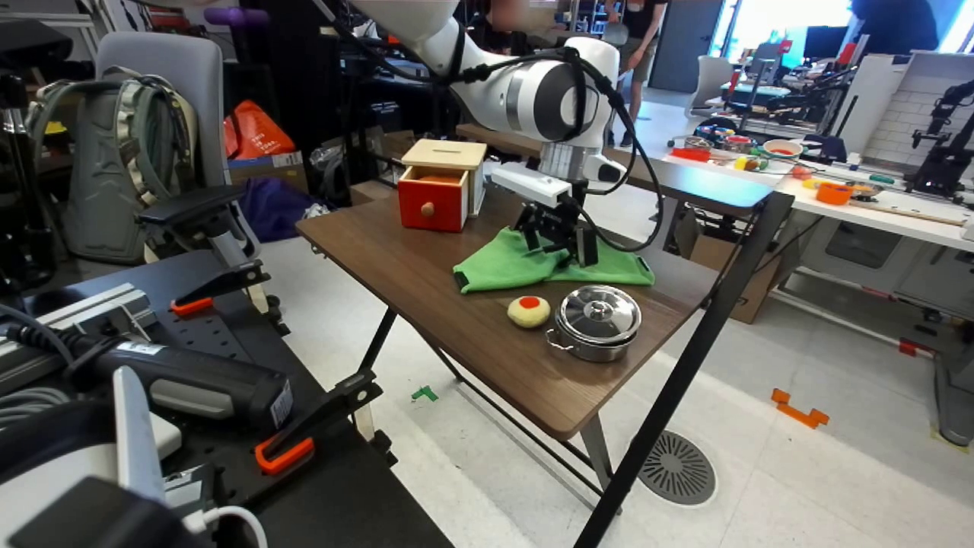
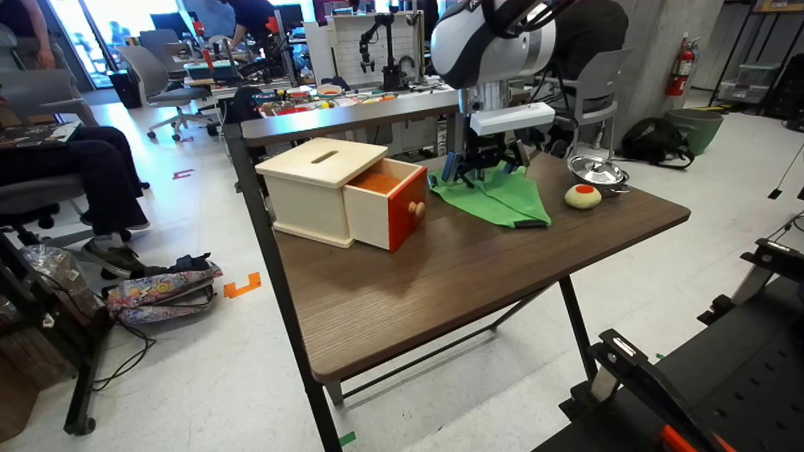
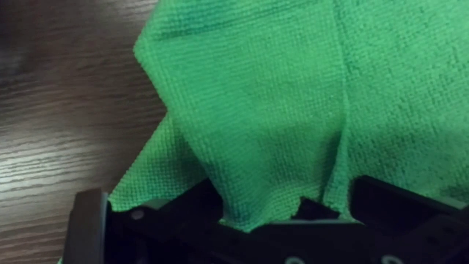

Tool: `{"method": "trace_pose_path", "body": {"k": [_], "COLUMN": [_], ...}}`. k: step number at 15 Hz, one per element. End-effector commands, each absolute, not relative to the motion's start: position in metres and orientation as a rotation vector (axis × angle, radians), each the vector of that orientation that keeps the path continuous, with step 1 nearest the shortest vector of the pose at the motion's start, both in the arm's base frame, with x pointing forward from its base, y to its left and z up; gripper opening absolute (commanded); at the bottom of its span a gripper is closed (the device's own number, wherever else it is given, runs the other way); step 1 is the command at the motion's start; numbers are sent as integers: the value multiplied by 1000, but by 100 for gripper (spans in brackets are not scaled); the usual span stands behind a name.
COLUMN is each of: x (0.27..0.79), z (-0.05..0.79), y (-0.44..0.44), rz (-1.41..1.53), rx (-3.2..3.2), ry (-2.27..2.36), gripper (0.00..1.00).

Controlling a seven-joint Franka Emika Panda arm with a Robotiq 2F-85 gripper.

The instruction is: Move the green cloth

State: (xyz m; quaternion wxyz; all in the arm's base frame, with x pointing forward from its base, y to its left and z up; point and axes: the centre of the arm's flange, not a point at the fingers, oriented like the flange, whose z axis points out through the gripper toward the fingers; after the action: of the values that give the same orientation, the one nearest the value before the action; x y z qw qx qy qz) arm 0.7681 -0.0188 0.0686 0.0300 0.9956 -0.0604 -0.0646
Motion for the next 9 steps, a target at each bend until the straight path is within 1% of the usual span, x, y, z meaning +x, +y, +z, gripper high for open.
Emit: {"method": "trace_pose_path", "body": {"k": [1,9], "x": [744,717], "z": [41,47], "y": [9,6], "rz": [-244,-297], "rx": [3032,2999], "ry": [-141,-88], "gripper": [100,100]}}
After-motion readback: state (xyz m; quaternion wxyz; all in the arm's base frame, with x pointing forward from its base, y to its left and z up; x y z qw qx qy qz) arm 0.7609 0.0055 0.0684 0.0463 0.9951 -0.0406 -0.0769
